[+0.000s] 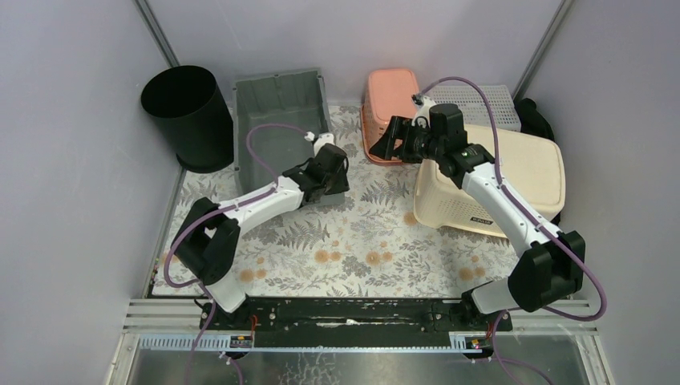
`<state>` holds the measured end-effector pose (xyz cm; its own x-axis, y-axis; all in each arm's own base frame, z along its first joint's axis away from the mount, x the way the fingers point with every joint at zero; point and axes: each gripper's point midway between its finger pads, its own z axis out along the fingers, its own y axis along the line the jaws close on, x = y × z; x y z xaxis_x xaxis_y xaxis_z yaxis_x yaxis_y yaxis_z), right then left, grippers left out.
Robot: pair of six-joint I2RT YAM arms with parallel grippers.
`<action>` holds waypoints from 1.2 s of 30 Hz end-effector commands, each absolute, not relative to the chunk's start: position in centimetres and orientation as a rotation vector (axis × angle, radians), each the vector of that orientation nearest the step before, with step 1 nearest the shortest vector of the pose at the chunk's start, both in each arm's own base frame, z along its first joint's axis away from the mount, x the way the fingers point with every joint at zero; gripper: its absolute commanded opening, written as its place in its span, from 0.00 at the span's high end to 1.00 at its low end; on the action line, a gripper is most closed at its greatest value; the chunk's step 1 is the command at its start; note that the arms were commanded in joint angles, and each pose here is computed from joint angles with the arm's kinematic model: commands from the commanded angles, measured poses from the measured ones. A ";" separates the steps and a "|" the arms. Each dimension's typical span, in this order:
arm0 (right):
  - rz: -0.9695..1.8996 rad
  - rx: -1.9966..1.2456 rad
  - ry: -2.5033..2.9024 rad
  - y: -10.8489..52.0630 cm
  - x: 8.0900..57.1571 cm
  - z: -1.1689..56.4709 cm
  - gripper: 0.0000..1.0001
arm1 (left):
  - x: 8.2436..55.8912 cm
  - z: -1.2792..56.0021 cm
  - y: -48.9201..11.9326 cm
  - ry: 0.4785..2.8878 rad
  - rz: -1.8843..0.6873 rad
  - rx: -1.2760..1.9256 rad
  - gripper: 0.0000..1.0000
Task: Turn the large container upside down
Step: Move the container to the center of the board.
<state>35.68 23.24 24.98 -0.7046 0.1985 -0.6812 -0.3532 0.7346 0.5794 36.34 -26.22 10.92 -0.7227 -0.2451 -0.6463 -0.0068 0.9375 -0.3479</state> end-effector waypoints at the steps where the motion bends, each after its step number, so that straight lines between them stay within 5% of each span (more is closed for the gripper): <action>1: 0.923 -0.160 2.110 23.0 34.9 27.0 0.14 | 34.7 11.2 -29.7 2.338 -0.542 -0.140 0.59; 20: 0.892 -0.173 2.135 22.8 34.9 26.3 0.13 | 25.7 9.5 -34.7 2.428 -0.717 0.031 0.52; 36: 0.690 -0.308 2.281 27.3 36.1 23.2 0.25 | 24.2 23.0 -28.5 2.153 -0.716 -0.034 0.00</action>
<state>35.20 26.16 21.21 -0.7678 0.0270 -0.6401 -0.3686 0.7985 0.4759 24.02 -30.70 22.86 -0.6716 -0.2803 -0.6858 0.2602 0.7775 -0.5726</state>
